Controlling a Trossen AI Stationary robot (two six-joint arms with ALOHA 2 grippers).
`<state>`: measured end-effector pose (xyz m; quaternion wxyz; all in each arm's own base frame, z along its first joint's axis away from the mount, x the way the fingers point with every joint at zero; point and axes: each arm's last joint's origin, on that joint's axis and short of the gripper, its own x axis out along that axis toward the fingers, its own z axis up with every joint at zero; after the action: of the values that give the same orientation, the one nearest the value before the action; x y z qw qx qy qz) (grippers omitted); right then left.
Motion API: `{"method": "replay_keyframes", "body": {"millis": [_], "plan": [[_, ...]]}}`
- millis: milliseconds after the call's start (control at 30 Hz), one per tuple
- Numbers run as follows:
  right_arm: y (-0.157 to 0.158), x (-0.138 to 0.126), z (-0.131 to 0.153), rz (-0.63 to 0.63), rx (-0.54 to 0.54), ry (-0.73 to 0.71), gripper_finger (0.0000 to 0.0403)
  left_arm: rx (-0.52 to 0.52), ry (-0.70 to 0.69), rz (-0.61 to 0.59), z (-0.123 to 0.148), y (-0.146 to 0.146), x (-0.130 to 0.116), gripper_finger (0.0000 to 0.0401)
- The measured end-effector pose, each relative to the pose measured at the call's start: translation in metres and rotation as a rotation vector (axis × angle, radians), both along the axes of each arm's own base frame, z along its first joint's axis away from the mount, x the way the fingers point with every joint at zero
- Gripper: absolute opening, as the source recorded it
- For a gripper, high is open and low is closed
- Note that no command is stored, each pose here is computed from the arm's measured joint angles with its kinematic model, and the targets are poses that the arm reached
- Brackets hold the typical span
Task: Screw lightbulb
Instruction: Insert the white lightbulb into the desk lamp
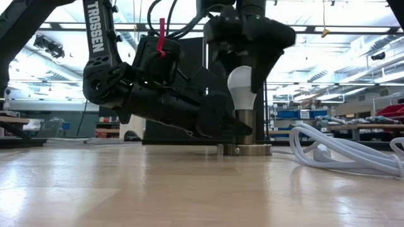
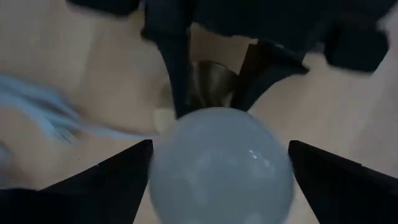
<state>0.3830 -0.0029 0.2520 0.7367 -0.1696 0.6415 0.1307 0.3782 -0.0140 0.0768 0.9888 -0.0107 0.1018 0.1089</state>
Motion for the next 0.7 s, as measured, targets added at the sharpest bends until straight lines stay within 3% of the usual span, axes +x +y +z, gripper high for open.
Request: {"method": "replay_keyframes", "body": {"millis": [100, 300, 433, 700], "plan": [[0.007, 0.001, 0.0, 0.217, -0.076, -0.001, 0.0381, 0.002, 0.0, -0.001, 0.0, 0.0, 0.0, 0.0191], [0.015, 0.001, 0.0, 0.522, -0.088, -0.002, 0.0376, 0.006, 0.0, 0.011, 0.0, 0.0, 0.0, 0.0191], [0.014, 0.004, -0.007, 0.6, -0.103, -0.038, 0.0374, 0.006, 0.0, 0.012, 0.0, 0.0, 0.0, 0.0191], [0.011, 0.004, -0.025, 0.611, -0.106, -0.051, 0.0373, 0.005, -0.001, 0.012, 0.0, -0.001, 0.0, 0.0191]]}}
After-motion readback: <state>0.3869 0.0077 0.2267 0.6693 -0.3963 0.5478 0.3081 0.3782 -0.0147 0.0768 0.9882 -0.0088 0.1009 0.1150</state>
